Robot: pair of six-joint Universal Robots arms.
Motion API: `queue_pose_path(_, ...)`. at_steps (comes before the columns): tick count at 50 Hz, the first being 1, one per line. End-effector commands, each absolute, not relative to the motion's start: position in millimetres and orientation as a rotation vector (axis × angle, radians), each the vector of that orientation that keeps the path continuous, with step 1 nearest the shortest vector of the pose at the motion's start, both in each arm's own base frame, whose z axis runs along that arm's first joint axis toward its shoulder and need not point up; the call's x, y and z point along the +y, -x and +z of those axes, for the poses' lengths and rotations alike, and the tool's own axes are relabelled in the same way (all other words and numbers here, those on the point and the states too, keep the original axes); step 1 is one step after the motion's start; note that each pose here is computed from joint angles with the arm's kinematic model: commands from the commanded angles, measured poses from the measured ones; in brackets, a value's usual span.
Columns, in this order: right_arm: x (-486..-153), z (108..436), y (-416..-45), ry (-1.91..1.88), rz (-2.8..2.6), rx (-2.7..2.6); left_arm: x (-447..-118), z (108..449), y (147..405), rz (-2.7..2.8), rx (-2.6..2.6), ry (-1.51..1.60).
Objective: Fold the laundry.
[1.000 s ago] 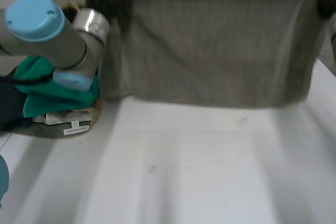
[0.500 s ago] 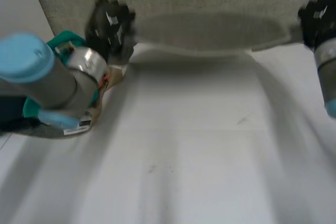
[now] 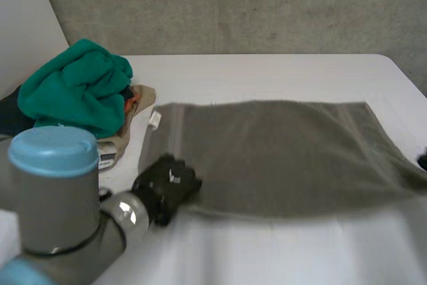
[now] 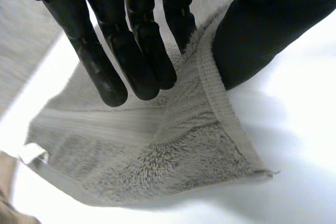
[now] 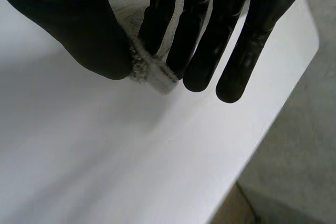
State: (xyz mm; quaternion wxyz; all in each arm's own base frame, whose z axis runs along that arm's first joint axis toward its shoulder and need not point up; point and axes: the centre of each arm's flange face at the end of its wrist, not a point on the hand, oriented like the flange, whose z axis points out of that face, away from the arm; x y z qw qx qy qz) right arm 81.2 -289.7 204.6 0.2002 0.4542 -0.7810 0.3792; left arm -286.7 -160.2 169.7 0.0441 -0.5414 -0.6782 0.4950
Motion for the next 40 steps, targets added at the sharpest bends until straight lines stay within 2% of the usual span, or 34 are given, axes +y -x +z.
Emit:
queue_pose_path(1, -271, 209, -60, -1.316, 0.987, -2.159, -115, 177, 274, 1.311, -2.141, 1.783)
queue_pose_path(6, -277, 207, -64, -1.337, 1.075, -2.157, -139, 178, 291, 1.423, -2.105, 1.753)
queue_pose_path(10, -305, 189, -63, -1.281, 1.16, -2.17, -177, 178, 305, 1.553, -2.108, 1.684)
queue_pose_path(18, -372, 178, -105, -1.207, 1.383, -1.954, -256, 167, 345, 1.901, -1.977, 1.561)
queue_pose_path(26, -429, 161, -129, -1.133, 1.497, -1.741, -321, 145, 366, 2.179, -1.84, 1.626)
queue_pose_path(34, -461, 135, -148, -1.103, 1.583, -1.626, -348, 121, 379, 2.259, -1.771, 1.61)
queue_pose_path(40, -465, 133, -156, -1.018, 1.571, -1.603, -355, 133, 382, 2.384, -1.711, 1.538)
